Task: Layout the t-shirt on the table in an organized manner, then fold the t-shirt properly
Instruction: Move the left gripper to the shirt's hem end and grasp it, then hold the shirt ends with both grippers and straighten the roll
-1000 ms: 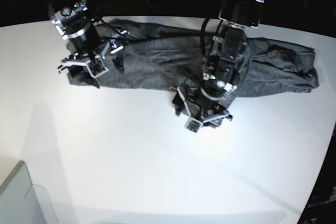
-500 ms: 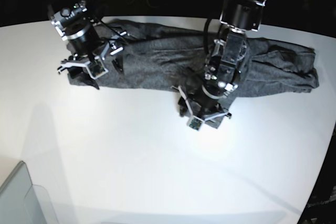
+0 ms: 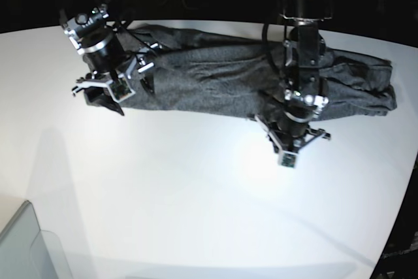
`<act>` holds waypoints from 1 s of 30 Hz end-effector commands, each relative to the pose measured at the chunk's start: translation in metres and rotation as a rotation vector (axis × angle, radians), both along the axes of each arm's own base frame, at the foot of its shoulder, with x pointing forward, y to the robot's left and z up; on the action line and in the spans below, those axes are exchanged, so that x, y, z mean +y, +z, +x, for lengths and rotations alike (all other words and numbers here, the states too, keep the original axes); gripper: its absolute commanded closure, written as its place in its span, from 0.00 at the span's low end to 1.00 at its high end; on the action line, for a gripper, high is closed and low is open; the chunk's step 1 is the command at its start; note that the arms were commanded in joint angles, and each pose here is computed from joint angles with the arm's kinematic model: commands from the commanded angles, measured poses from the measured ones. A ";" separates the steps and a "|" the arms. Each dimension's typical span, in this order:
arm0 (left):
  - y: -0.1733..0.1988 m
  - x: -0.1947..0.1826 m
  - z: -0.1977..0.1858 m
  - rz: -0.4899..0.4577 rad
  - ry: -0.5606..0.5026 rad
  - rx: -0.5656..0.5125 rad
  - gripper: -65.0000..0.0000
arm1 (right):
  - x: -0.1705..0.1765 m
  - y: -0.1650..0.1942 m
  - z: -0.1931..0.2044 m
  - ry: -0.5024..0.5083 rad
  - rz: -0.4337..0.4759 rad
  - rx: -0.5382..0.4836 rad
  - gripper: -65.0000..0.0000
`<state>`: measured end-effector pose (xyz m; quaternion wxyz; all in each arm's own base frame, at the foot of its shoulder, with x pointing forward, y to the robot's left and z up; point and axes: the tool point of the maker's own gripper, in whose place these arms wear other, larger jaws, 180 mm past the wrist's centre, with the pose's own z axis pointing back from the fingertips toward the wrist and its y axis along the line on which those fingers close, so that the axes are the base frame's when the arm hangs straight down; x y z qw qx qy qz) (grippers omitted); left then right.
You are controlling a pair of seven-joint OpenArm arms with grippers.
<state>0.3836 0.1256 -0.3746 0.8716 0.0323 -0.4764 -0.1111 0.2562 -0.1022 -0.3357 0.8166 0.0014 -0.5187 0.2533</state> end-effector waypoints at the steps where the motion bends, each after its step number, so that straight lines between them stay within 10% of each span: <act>1: 0.034 0.011 0.012 -0.006 0.029 -0.102 1.00 | 0.002 0.012 0.004 0.005 0.020 -0.046 0.37; 10: 0.101 0.113 -0.033 -0.111 0.254 -0.218 1.00 | 0.009 0.011 0.003 0.021 0.032 -0.041 0.37; 30: 0.058 0.270 -0.120 -0.258 0.665 -0.158 1.00 | 0.016 0.010 0.001 0.037 0.040 -0.036 0.37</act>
